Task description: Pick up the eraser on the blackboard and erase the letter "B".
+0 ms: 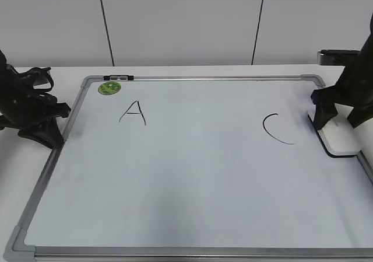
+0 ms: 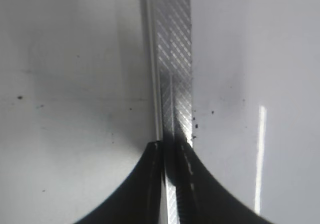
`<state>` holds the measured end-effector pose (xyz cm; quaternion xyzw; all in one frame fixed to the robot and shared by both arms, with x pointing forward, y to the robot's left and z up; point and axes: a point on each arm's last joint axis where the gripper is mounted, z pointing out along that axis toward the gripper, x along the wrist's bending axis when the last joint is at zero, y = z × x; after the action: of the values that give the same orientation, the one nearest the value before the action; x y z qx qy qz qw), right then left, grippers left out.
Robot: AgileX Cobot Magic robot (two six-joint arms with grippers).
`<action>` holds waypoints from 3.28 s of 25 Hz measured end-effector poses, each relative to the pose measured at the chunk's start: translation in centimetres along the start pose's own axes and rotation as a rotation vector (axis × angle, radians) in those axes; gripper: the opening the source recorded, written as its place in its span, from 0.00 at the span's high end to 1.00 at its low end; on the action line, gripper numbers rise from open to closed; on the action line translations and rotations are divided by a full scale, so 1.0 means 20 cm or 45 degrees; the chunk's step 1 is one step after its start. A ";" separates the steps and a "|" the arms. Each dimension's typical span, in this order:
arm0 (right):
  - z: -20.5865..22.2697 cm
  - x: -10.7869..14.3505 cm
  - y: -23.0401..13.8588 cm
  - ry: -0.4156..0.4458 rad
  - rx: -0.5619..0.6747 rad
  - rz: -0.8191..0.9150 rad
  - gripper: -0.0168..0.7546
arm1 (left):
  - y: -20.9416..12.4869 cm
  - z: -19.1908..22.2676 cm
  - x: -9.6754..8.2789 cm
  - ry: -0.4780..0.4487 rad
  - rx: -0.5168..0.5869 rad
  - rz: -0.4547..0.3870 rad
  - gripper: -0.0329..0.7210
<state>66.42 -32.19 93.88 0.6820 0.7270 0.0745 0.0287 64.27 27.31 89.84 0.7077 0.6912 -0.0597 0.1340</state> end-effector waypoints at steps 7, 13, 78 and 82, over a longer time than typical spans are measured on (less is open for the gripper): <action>0.00 0.00 0.00 -0.006 -0.002 -0.004 0.19 | 0.00 0.00 0.00 0.000 0.000 0.000 0.91; -0.08 -0.01 0.04 -0.024 0.006 -0.025 0.19 | 0.00 0.00 0.00 0.000 0.000 0.000 0.89; -1.02 0.33 -1.77 -0.025 -0.684 0.006 0.21 | -1.66 -1.14 -0.33 0.041 -0.622 0.450 0.53; -0.85 0.32 -1.82 -0.016 -0.571 0.017 0.21 | -1.76 -1.05 -0.26 0.086 -0.708 0.461 0.53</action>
<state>27.70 -29.14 105.60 0.6636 0.6876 0.2302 0.1839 27.04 28.26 107.61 0.7569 0.5482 0.1794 0.3073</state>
